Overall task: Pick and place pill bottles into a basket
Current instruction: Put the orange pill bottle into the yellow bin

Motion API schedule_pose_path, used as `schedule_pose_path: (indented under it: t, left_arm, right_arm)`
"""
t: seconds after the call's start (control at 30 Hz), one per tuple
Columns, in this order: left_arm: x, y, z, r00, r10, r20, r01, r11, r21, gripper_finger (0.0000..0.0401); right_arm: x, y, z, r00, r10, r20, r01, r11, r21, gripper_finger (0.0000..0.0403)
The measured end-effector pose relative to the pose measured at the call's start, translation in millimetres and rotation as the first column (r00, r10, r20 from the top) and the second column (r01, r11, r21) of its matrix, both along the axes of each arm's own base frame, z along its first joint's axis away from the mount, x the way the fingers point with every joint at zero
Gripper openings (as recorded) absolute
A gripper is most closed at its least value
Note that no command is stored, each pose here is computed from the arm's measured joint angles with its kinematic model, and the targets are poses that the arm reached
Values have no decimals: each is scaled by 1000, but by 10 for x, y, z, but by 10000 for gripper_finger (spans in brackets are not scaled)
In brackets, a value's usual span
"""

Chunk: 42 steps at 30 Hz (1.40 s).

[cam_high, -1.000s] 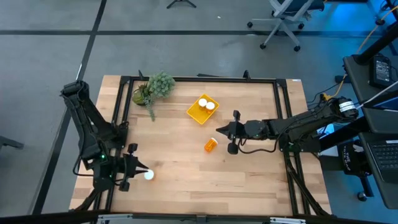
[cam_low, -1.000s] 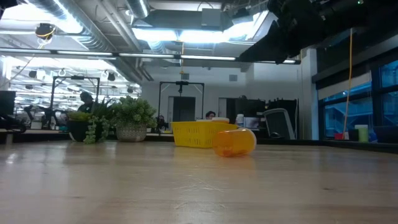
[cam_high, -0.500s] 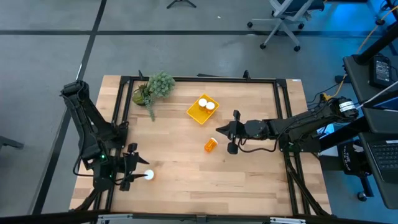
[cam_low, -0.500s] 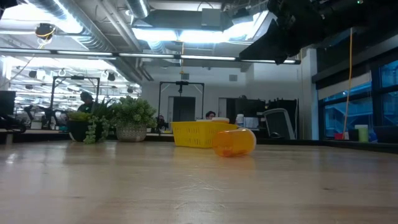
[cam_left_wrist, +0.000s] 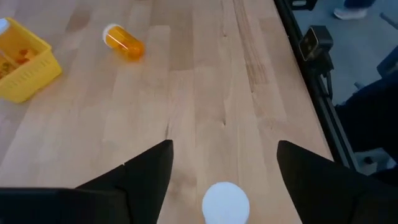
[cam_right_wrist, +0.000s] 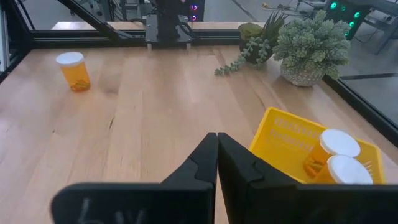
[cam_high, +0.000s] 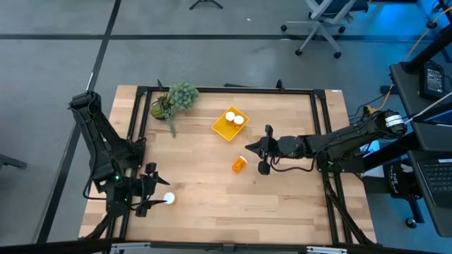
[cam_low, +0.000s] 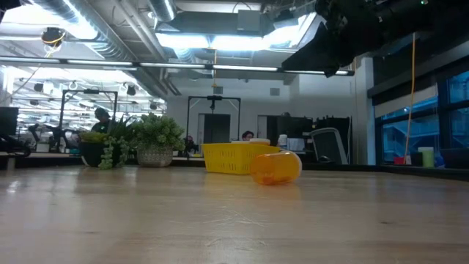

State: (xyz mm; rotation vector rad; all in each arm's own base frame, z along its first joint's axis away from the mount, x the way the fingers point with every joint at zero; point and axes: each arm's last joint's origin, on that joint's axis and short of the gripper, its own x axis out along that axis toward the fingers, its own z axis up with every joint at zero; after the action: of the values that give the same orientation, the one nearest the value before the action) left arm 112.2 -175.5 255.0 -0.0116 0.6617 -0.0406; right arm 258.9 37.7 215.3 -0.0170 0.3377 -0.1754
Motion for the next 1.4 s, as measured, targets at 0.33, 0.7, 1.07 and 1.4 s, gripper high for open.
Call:
schedule_pose_path:
  t: [0.33,0.7,1.07,1.4]
  left_arm:
    - [67,-174,-293,988,105,-116,-110,993,-31,279]
    - [70,-392,-689,957,249,-146,-254,967,-16,279]
    - [24,-528,-1023,937,344,-65,-343,939,21,279]
    - [24,-578,-1278,909,411,-68,-409,912,33,279]
  right_arm:
    - [0,0,0,1000,1,-1,-1,1000,-3,17]
    - [-7,42,-3,1000,25,-5,-25,1000,-4,17]
    - [-32,169,-6,997,77,-9,-77,997,-4,17]
    - [-32,173,-6,997,79,-9,-79,997,-6,17]
